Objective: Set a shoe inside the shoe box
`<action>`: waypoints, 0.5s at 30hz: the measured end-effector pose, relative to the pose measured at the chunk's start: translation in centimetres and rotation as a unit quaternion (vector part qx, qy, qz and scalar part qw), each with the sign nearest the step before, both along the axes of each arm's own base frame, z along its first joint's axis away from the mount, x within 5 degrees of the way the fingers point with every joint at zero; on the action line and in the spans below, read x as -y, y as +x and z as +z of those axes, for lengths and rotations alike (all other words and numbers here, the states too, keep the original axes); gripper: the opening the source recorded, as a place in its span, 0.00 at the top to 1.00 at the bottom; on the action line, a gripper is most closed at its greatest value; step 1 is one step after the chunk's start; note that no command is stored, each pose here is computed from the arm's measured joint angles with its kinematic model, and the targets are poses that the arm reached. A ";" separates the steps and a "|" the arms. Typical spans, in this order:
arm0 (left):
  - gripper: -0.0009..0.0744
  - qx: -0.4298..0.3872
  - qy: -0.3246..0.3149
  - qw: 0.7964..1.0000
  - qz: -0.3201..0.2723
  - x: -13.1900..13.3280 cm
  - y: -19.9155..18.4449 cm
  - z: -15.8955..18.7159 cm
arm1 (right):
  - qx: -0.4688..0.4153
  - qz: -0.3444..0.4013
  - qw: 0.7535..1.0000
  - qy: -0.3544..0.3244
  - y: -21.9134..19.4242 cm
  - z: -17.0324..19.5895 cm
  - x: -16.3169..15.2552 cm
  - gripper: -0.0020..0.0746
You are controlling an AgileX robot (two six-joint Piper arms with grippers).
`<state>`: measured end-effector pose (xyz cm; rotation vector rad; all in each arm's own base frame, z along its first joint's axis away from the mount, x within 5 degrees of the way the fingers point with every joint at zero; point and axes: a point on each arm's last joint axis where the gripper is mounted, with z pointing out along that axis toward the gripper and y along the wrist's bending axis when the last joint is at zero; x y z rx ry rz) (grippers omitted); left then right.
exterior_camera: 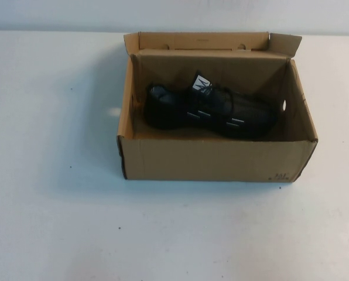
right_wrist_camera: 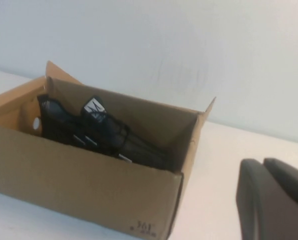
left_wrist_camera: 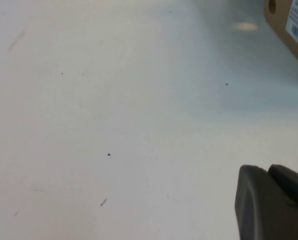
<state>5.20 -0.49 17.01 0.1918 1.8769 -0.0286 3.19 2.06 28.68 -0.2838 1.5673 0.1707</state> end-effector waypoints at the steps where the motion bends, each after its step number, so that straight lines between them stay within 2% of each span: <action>1: 0.99 0.000 0.000 1.000 0.000 0.0 0.0 0.0 | -0.001 -0.002 1.000 0.001 0.1 -0.8 0.0 0.99; 9: 0.99 0.000 0.001 1.000 0.000 0.0 0.0 0.0 | -0.053 -0.039 0.997 0.028 2.1 -9.0 0.5 0.99; 15: 0.99 0.000 0.002 1.000 -0.001 0.0 0.0 0.0 | -0.066 -0.042 0.996 0.042 2.2 -10.0 0.5 0.99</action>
